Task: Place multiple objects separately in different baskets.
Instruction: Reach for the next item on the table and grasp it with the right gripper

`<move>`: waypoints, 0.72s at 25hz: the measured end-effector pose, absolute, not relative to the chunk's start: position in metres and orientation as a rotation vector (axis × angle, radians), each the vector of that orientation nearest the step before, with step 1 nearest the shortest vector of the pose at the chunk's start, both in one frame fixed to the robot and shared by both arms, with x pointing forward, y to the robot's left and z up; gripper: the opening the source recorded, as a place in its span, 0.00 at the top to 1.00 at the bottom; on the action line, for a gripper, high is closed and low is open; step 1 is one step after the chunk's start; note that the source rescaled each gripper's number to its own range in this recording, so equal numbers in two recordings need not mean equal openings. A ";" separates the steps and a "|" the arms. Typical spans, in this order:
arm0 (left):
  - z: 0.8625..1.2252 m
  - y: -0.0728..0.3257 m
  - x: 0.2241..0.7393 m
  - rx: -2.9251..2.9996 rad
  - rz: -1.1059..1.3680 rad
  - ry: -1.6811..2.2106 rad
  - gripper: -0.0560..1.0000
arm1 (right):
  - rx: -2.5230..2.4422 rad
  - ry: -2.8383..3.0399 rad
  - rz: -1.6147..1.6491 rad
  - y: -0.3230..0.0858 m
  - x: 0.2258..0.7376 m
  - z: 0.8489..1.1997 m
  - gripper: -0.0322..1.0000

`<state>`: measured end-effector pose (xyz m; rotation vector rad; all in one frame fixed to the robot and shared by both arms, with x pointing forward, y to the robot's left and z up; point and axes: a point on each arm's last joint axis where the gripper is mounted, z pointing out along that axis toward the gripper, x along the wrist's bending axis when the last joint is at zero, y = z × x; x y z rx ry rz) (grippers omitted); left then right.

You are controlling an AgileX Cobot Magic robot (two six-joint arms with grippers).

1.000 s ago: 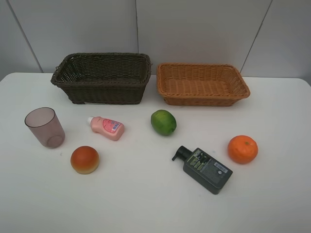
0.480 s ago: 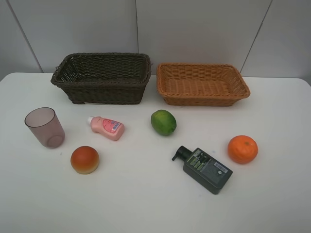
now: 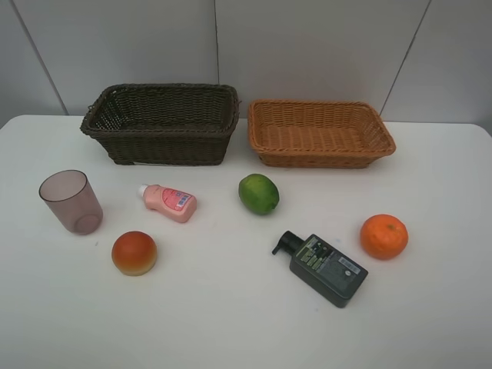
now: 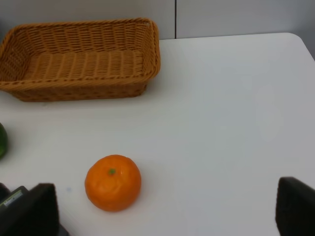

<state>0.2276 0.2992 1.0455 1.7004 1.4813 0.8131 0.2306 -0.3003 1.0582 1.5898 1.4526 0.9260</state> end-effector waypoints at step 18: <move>1.045 0.299 0.228 1.700 0.813 1.481 0.00 | 1.759 1.628 0.886 -0.295 0.269 1.068 0.12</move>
